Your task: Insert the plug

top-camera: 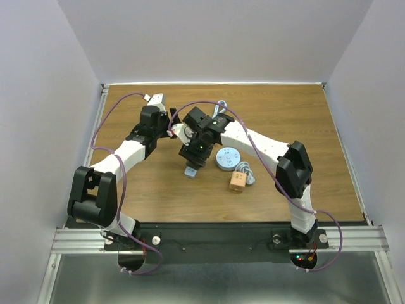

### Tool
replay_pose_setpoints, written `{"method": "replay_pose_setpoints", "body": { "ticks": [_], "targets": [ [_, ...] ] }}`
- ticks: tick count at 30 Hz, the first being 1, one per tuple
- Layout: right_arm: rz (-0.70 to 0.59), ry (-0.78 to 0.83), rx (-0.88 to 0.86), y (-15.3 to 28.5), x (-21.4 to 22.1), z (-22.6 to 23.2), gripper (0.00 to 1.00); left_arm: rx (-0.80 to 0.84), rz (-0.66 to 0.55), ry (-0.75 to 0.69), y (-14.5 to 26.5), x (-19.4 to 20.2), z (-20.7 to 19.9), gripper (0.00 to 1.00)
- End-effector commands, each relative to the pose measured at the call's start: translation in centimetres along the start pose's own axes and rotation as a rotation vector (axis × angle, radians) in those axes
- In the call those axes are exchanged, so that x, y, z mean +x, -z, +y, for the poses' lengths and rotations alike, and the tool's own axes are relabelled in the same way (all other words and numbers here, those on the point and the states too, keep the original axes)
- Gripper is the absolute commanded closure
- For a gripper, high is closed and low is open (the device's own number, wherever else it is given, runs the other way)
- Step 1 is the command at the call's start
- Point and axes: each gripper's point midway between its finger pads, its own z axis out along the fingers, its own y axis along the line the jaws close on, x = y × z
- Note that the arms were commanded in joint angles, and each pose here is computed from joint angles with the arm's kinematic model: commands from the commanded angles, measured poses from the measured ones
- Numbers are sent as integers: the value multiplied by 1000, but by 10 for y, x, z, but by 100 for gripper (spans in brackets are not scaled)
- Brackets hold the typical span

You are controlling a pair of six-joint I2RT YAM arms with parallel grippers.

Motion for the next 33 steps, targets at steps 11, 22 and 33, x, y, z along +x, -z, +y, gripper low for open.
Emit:
{"method": "replay_pose_setpoints", "body": {
  "ticks": [11, 22, 33],
  "targets": [
    [51, -12, 30, -9, -3, 7, 99, 50, -42, -3, 2, -17, -14, 15],
    [57, -8, 34, -17, -6, 4, 100, 48, -42, -6, 3, -17, -13, 15],
    [86, 9, 31, -27, -2, 13, 99, 55, -38, -6, 2, -16, -14, 15]
  ]
}}
